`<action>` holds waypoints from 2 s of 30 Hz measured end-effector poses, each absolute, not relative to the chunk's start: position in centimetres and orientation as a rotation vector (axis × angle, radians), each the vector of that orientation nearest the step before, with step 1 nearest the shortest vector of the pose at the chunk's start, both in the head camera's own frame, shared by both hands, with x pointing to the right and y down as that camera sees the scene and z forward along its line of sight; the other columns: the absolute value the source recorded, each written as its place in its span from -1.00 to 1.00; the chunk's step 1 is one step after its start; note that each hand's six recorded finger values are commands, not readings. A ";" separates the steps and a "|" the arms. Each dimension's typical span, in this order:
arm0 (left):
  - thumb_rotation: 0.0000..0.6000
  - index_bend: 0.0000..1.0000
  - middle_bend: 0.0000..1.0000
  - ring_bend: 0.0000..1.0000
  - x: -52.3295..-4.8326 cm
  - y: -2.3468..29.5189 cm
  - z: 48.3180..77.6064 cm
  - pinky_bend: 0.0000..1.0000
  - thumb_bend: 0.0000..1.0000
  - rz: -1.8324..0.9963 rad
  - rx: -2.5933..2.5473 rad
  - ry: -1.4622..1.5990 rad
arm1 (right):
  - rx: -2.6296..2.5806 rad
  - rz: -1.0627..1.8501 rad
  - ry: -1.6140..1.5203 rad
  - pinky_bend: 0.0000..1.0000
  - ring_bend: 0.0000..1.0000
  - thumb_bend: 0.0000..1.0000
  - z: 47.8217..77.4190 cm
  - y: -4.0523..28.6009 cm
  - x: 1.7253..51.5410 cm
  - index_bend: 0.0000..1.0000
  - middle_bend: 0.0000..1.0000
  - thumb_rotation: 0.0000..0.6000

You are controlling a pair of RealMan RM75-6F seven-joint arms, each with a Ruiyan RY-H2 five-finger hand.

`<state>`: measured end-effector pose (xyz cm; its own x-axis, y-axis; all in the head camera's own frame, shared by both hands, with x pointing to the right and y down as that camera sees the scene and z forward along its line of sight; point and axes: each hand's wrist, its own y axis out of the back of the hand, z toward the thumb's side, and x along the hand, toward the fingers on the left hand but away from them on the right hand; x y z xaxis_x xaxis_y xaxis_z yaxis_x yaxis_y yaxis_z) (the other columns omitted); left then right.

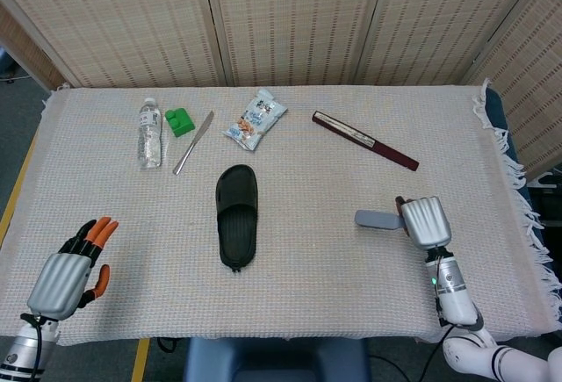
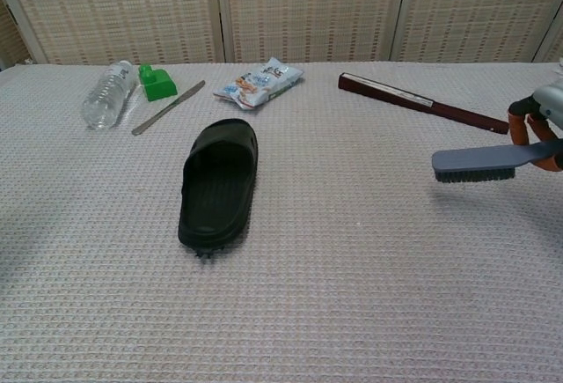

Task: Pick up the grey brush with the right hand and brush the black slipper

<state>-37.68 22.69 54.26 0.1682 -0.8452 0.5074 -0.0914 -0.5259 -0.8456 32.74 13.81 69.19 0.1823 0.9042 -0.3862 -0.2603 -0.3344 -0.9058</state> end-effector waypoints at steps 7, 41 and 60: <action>1.00 -1.00 -1.00 -1.00 -37.5 22.8 54.5 -0.53 0.25 -1.423 -1.775 0.880 | -1.564 1.292 -0.963 1.00 0.84 -0.06 69.0 12.3 31.1 0.83 0.65 1.00; 1.00 -1.00 -1.00 -1.00 -38.0 22.6 54.1 -0.53 0.25 -1.396 -1.852 0.913 | -1.865 1.166 -0.949 1.00 0.84 -0.06 75.6 6.0 4.9 0.83 0.65 1.00; 1.00 -1.00 -1.00 -1.00 -37.8 22.7 53.9 -0.53 0.25 -1.387 -1.854 0.903 | -1.828 1.245 -0.913 1.00 0.86 -0.06 76.7 6.1 7.1 0.83 0.67 1.00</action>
